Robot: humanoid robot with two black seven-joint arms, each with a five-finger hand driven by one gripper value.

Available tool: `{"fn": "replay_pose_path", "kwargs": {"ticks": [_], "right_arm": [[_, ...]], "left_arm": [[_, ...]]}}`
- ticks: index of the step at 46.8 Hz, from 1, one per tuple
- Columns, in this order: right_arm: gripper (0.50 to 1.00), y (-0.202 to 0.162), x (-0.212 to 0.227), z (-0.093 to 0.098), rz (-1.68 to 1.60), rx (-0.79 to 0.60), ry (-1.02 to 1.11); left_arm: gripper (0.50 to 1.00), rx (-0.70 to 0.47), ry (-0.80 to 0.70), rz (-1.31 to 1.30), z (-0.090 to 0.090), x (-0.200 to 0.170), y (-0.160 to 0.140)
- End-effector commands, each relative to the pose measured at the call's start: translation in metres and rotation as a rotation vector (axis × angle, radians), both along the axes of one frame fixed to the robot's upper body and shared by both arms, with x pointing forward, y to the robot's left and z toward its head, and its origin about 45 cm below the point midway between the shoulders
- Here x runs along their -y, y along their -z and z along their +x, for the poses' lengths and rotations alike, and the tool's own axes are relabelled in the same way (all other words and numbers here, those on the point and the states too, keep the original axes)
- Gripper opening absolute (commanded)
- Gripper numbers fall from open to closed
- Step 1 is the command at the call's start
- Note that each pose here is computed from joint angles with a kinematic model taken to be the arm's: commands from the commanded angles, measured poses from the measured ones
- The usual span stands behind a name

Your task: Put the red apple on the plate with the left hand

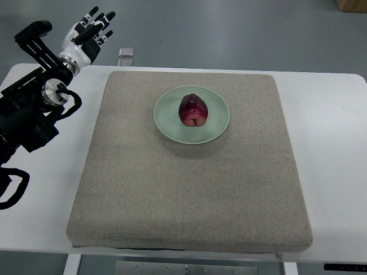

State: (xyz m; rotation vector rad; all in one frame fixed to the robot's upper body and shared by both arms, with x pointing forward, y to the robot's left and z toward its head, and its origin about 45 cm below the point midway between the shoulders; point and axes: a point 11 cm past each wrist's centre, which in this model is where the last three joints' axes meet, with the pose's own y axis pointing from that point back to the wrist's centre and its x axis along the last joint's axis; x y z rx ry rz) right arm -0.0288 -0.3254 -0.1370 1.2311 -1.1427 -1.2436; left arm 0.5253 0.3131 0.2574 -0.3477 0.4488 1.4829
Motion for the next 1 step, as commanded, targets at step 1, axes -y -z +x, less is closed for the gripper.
{"fn": "replay_pose_path", "kwargs": {"ticks": [1], "right_arm": [[0.932, 0.0002, -0.0035, -0.0014, 0.013, -0.003, -0.004]], "left_arm": [[0.992, 0.003, 0.001, 0.0, 0.0006, 0.0005, -0.0016]]}}
